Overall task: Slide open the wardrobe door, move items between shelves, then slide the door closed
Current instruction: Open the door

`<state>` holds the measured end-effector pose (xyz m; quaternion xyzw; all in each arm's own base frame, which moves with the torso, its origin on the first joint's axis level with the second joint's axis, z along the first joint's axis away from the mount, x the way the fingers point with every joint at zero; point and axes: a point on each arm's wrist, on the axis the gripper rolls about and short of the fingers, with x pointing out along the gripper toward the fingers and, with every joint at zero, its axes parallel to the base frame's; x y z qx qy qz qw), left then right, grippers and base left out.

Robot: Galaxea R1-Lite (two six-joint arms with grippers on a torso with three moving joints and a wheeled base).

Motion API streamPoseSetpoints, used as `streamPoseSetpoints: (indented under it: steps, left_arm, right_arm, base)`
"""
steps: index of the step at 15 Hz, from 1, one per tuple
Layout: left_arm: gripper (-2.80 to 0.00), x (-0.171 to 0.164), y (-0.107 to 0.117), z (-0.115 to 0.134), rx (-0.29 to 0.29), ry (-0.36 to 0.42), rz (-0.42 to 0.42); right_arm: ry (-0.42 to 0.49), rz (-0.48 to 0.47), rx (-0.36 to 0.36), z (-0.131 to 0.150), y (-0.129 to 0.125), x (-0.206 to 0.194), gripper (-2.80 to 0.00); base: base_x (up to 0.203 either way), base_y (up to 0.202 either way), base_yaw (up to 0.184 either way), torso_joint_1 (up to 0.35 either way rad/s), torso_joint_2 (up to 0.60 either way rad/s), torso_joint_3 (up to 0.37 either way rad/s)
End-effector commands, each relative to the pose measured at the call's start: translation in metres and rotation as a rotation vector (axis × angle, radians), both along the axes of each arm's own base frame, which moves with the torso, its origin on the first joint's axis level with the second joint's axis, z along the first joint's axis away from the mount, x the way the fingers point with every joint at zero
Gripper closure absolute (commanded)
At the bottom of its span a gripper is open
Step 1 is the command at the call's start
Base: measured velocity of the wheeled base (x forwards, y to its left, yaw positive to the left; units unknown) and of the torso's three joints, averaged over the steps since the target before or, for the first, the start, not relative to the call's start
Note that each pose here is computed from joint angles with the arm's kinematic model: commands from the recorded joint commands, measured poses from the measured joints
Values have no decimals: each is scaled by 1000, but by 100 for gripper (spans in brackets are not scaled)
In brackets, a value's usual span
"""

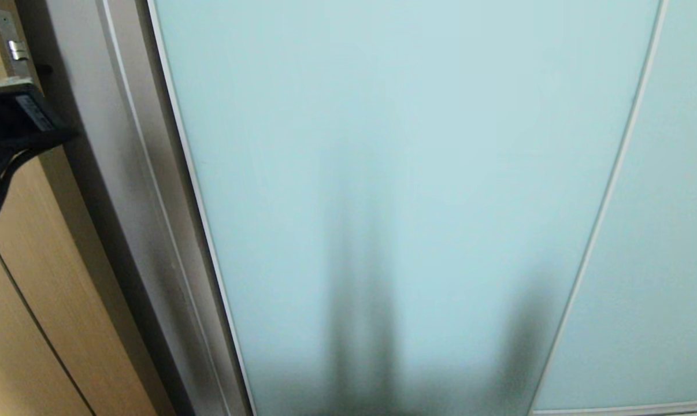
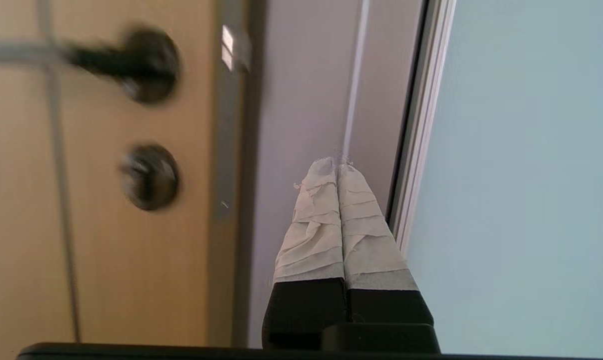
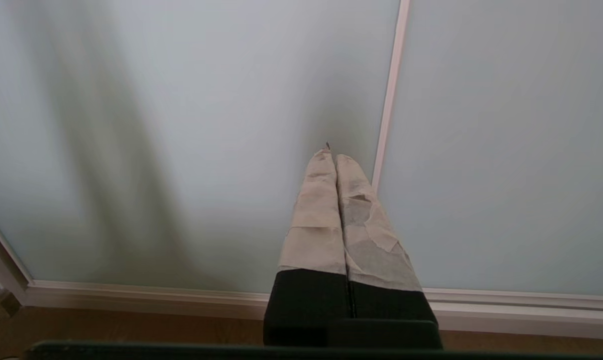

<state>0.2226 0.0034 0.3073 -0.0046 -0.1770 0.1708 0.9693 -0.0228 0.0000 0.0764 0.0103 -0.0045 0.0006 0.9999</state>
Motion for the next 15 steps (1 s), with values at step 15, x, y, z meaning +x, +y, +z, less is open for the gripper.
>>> streamPoseSetpoints:
  steps: [15]
  left_arm:
    - [0,102,-4,-49,18,115,-50]
  right_arm:
    - [1,0,1,0,0,0,0]
  base:
    - [0,0,0,0,0,0]
